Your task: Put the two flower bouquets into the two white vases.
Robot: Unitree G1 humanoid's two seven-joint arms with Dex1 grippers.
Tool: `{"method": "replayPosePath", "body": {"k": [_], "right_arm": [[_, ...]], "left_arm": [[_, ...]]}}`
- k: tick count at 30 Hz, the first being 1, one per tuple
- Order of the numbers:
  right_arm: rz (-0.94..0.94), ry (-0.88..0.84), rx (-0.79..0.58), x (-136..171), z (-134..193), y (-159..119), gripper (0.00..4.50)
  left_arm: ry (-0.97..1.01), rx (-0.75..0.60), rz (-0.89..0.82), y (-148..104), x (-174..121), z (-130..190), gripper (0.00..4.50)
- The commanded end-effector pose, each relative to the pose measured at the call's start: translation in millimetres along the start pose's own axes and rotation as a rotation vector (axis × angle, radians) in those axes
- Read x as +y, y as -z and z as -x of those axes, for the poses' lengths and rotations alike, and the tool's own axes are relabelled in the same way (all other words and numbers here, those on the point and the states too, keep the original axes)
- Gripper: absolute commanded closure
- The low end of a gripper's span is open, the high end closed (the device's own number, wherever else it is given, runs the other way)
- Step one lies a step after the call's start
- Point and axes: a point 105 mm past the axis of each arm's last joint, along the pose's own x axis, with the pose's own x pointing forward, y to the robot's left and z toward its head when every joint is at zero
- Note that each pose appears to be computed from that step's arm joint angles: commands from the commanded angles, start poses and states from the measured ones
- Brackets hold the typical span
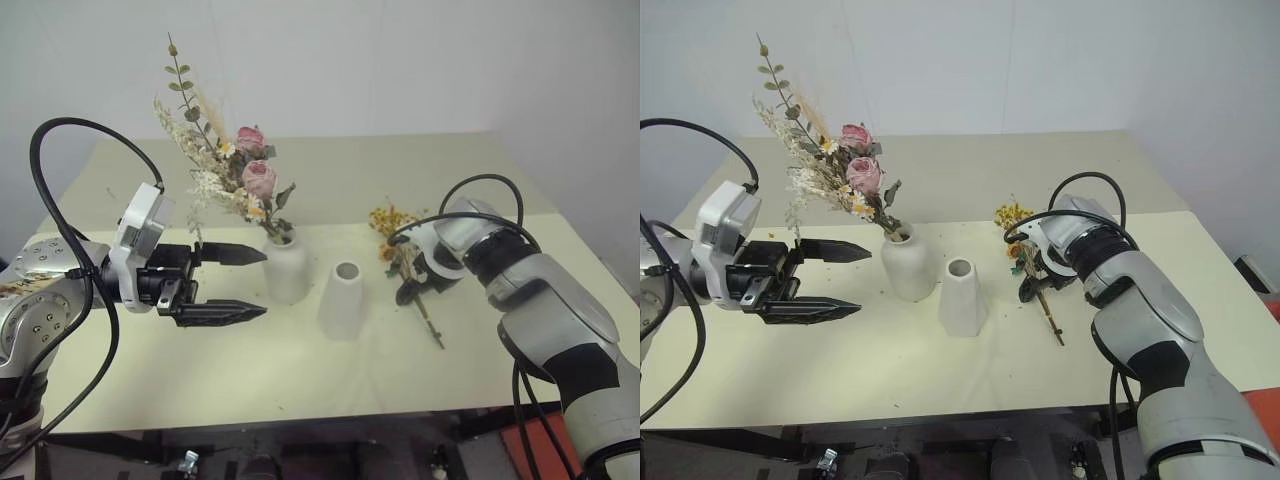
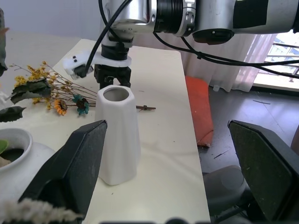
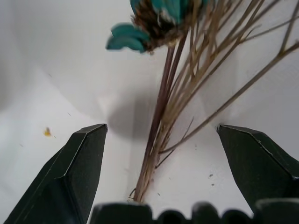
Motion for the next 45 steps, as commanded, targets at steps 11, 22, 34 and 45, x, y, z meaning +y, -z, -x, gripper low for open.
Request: {"method": "replayPosePath", "body": {"k": [11,22,34,45], "right_arm": [[-0.090,0.076,-0.150,-14,21,-20,4.11],[-0.258,0.118,-0.916,-41,112,-54,4.49],[0.038,-0.392,-1.715,46,216,-33,4.49],[0.320,-0.563,-1.657,109,205,-12,4.49]], "left_arm": [[-0.006,-0.023,-0.061,-11,-4,2,0.00],[0.007,-0.029,-0.057,-12,3,0,0.00],[0.040,0.003,-0.041,-14,13,-3,0.00],[0.046,0.008,-0.046,-13,17,-3,0.00]]}}
